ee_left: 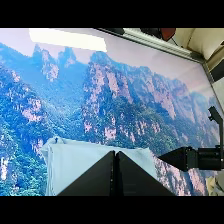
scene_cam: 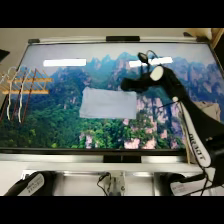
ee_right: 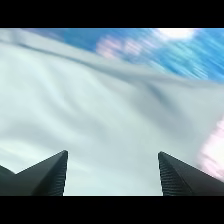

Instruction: Fold the shirts.

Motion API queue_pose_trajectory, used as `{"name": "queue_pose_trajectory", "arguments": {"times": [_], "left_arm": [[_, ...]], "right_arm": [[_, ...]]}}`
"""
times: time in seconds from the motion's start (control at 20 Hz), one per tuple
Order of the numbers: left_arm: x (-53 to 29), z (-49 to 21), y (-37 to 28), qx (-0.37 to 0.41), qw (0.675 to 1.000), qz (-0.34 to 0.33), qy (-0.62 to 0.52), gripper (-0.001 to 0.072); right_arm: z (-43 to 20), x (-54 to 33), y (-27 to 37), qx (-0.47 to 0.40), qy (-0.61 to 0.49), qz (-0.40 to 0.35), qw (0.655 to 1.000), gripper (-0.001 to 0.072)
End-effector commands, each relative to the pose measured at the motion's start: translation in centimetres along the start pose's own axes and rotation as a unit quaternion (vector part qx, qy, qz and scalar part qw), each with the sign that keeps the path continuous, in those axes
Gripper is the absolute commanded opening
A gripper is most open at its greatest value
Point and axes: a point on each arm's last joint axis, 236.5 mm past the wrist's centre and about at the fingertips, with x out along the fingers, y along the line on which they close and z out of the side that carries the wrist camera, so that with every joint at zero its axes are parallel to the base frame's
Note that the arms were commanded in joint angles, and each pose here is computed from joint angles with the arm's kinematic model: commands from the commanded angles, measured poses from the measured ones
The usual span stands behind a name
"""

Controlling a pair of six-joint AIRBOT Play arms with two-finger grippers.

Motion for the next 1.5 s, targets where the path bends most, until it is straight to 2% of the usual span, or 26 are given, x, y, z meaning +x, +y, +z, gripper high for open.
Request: {"name": "queue_pose_trajectory", "arguments": {"times": [0.0,0.15,0.35,0.5,0.55,0.65,0.7,0.85,1.15,1.3,1.45], "left_arm": [[0.5,-1.0,0.8,-0.004,1.0,0.002,0.012,0.0033],[0.9,-1.7,1.3,-0.013,1.0,0.003,0.02,0.0033],[0.9,-1.7,1.3,-0.013,1.0,0.003,0.02,0.0033],[0.9,-1.7,1.3,-0.013,1.0,0.003,0.02,0.0033],[0.9,-1.7,1.3,-0.013,1.0,0.003,0.02,0.0033],[0.9,-1.7,1.3,-0.013,1.0,0.003,0.02,0.0033],[0.9,-1.7,1.3,-0.013,1.0,0.003,0.02,0.0033],[0.9,-1.7,1.3,-0.013,1.0,0.002,0.02,0.0033],[1.0,-1.7,0.6,-0.015,1.0,-0.009,0.019,0.0033],[1.3,-2.0,0.0,-0.005,1.0,-0.017,0.025,0.0033],[1.6,-2.3,-1.1,0.007,0.999,-0.031,0.031,0.0033]], "right_arm": [[-6.6,-1.2,-8.0,0.058,0.158,-0.033,0.985,0.0662],[-7.6,2.8,-6.4,0.063,0.183,0.034,0.981,0.0662],[-8.9,7.2,-5.4,0.059,0.198,0.043,0.977,0.0662],[-8.6,9.0,-3.1,0.05,0.186,0.086,0.977,0.066],[-8.2,9.2,-2.1,0.04,0.176,0.101,0.978,0.0562],[-7.0,8.9,-0.6,0.03,0.152,0.131,0.979,0.01],[-6.0,8.1,0.2,0.031,0.135,0.152,0.979,0.0072],[-1.4,2.3,0.8,0.026,0.053,0.187,0.981,0.0072],[3.8,-18.1,-6.3,0.092,-0.128,0.122,0.98,0.0072],[3.0,-27.1,-9.8,0.151,-0.211,0.074,0.963,0.0072],[-1.0,-32.8,-13.3,0.195,-0.235,-0.003,0.952,0.0072]]}}
